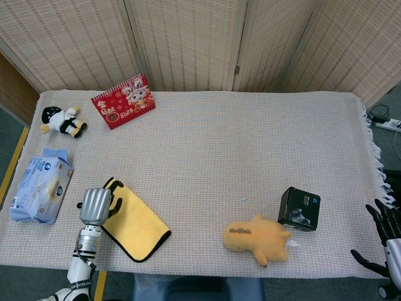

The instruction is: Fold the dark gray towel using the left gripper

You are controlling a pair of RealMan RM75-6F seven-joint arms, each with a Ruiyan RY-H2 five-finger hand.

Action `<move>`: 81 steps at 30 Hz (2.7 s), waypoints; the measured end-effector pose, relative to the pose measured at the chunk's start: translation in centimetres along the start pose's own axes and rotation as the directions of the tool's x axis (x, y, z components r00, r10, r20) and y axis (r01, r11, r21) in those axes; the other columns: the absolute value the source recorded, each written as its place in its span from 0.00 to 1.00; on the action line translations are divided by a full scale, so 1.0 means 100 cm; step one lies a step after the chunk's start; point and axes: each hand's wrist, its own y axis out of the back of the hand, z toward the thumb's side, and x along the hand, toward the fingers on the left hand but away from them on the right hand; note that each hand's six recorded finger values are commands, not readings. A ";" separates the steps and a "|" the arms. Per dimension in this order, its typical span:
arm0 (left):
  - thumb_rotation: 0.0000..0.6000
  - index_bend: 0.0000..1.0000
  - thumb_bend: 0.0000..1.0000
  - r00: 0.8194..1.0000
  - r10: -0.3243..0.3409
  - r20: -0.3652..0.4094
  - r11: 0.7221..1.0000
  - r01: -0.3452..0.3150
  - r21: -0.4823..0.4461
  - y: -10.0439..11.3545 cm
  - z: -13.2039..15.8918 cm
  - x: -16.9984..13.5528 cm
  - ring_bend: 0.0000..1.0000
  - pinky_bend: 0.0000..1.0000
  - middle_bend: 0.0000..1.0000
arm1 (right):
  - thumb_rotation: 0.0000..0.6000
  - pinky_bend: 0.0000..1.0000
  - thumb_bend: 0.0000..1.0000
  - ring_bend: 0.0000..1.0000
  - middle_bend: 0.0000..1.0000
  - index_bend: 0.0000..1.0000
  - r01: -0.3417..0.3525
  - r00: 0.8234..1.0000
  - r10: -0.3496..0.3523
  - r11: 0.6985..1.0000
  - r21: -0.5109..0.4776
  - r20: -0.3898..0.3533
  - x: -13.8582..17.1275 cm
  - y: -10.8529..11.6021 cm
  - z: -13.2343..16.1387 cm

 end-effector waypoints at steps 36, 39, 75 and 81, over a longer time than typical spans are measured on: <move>1.00 0.19 0.46 0.970 -0.224 -0.090 0.964 0.234 0.124 -0.042 -0.034 0.017 1.00 1.00 1.00 | 1.00 0.00 0.21 0.00 0.00 0.00 0.004 1.000 -0.004 1.000 0.000 0.015 -0.003 0.000 -0.003; 1.00 0.18 0.46 0.971 -0.216 -0.100 0.965 0.228 0.130 -0.044 -0.038 0.023 1.00 1.00 1.00 | 1.00 0.00 0.21 0.00 0.00 0.00 0.005 1.000 -0.005 1.000 0.001 0.019 -0.004 0.000 -0.004; 1.00 0.09 0.29 0.983 0.077 0.168 0.994 -0.063 -0.089 0.082 -0.034 -0.052 0.23 0.26 0.25 | 1.00 0.00 0.21 0.00 0.00 0.00 0.002 0.995 -0.001 1.000 0.014 -0.104 0.010 -0.002 0.023; 1.00 0.09 0.28 0.992 0.094 0.079 0.994 -0.089 -0.063 0.101 -0.074 -0.116 0.14 0.12 0.18 | 1.00 0.00 0.21 0.00 0.00 0.00 -0.030 0.992 0.036 0.998 0.051 -0.121 0.005 -0.014 0.030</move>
